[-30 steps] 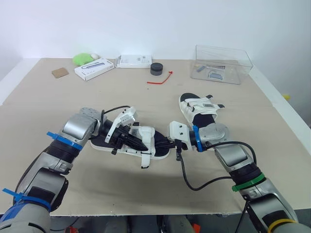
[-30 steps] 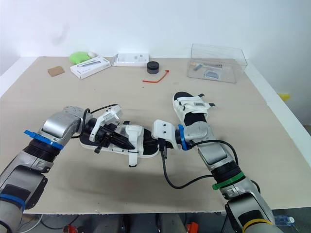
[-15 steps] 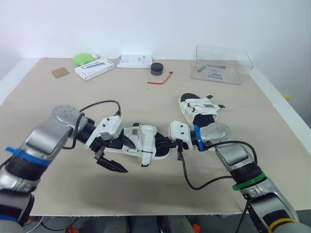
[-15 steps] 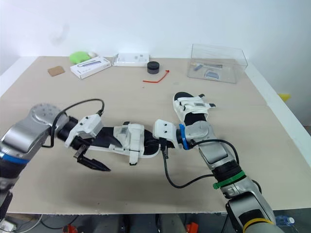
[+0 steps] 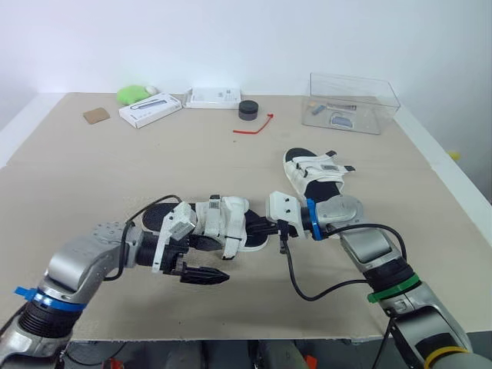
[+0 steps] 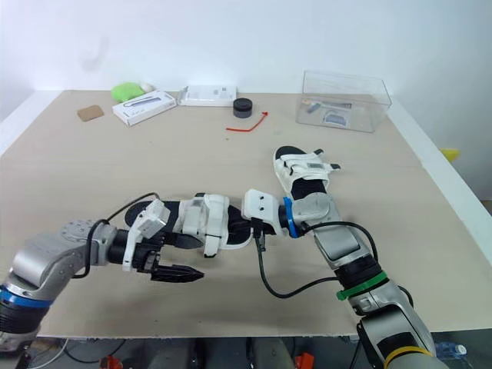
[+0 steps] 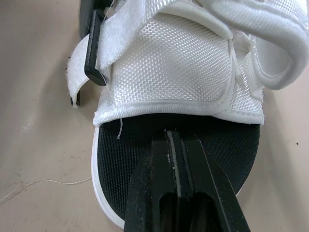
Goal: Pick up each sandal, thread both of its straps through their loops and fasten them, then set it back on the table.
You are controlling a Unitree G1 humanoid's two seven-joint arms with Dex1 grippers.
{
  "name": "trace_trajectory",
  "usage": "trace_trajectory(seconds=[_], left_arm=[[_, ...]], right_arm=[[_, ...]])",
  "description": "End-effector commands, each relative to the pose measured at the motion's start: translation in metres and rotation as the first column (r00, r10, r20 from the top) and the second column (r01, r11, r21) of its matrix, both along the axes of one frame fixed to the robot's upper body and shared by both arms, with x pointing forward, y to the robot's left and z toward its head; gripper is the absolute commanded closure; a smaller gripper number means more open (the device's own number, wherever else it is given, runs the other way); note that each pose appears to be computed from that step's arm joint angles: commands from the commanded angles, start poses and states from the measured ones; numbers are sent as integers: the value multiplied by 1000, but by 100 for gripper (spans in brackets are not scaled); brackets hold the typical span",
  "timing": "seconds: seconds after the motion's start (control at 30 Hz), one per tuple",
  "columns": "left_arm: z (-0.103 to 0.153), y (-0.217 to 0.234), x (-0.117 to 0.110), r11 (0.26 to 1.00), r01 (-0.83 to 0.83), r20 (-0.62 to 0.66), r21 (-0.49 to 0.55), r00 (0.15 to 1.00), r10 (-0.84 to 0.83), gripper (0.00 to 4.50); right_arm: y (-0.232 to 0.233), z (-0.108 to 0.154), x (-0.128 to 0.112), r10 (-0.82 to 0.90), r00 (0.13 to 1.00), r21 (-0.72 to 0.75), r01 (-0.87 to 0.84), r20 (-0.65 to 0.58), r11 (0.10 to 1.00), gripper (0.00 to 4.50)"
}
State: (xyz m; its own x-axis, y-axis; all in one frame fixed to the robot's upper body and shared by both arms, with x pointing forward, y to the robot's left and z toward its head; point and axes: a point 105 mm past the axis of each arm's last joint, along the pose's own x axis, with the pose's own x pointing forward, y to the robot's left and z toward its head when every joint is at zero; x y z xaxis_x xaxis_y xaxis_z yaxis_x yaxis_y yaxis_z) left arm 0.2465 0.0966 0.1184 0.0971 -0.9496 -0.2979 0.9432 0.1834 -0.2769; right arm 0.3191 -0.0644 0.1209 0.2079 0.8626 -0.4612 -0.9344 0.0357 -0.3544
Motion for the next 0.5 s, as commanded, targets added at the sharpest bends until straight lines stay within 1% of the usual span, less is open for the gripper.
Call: trace_trajectory(seconds=[0.03, 0.2, 0.33, 0.43, 0.47, 0.5], left_arm=[[-1, -2, -2, 1000, -22, 57, -1, 998, 22, 11], [-8, -1, 0, 999, -46, 57, -2, 997, 46, 11], [-3, -6, 3, 995, -62, 44, -78, 997, 66, 11], [1, -11, 1, 993, -50, 38, -110, 998, 55, 11], [1, -13, 0, 992, -47, 30, -117, 998, 51, 33], [0, -14, 0, 992, -45, 30, -117, 998, 49, 65]], right_arm=[[-2, -1, -2, 6, 1000, -18, -6, 1, 1000, 450], [-2, -1, -2, 9, 1000, -20, -8, 3, 1000, 450], [-2, 0, -1, 12, 1000, -21, -11, 6, 1000, 450], [-2, 0, -2, 14, 1000, -23, -14, 7, 1000, 450], [-2, 0, -2, 14, 1000, -22, -14, 6, 1000, 450], [-2, 0, -2, 14, 1000, -23, -14, 7, 1000, 450]])
